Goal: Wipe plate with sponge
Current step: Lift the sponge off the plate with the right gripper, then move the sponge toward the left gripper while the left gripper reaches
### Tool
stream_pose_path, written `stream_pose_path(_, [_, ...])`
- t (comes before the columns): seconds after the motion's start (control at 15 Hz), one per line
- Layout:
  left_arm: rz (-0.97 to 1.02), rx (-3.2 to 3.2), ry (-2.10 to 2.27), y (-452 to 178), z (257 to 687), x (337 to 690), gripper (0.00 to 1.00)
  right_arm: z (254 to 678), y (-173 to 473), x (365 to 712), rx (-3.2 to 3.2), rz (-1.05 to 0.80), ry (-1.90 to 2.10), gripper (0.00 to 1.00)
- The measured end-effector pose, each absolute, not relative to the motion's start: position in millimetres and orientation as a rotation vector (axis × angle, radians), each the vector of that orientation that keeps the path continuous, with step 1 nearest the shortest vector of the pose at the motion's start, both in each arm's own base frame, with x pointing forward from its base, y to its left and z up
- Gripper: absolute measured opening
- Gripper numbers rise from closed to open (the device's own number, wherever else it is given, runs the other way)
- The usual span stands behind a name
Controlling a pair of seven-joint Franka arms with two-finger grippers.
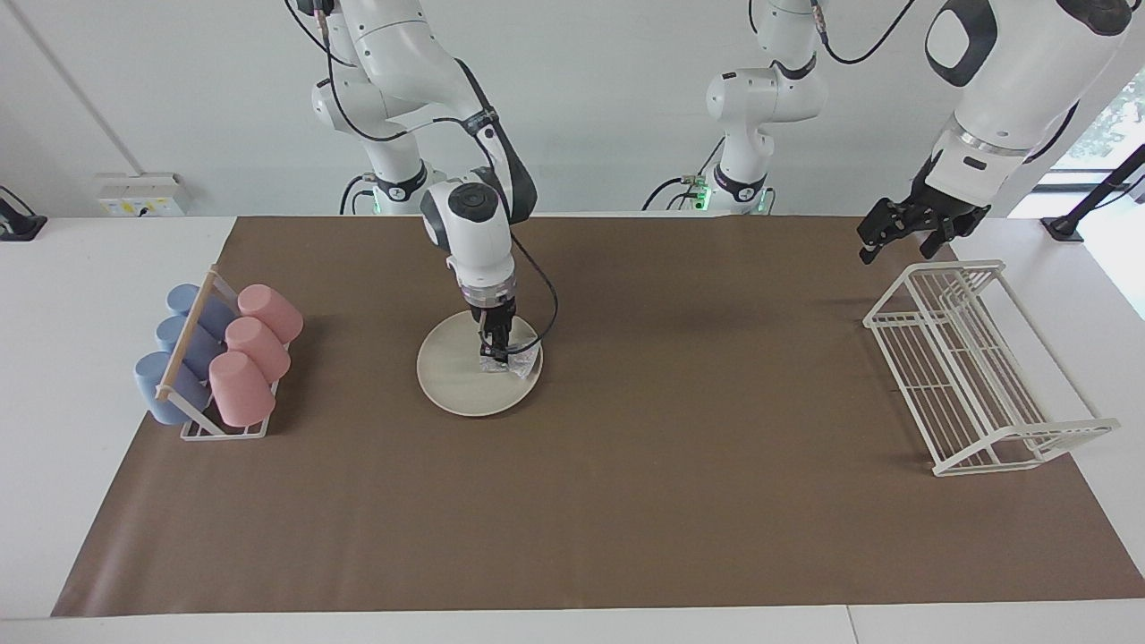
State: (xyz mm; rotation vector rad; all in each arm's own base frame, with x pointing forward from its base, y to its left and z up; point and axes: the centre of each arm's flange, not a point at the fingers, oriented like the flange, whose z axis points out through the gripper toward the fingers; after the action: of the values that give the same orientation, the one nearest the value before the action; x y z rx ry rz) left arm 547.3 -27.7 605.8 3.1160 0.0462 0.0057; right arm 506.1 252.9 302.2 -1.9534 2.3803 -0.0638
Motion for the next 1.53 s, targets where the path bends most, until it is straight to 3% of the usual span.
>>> stream_pose_path(0.27, [-0.016, 3.117, 0.054, -25, 600, 544, 1.0, 322, 258, 518, -2.002, -0.045, 2.439, 0.09])
stream_pose_path(0.67, [-0.078, 2.789, 0.201, -7, 584, 538, 1.0, 388, 287, 520, -2.106, -0.019, 2.469, 0.09])
stream_pose_path(1.06, [-0.105, 2.461, 0.226, -31, 535, 531, 1.0, 477, 334, 524, -2.097, -0.002, 2.411, 0.09])
stream_pose_path(1.53, [-0.091, 2.121, 0.092, -43, 451, 504, 1.0, 492, 403, 507, -2.141, -0.011, 2.303, 0.09])
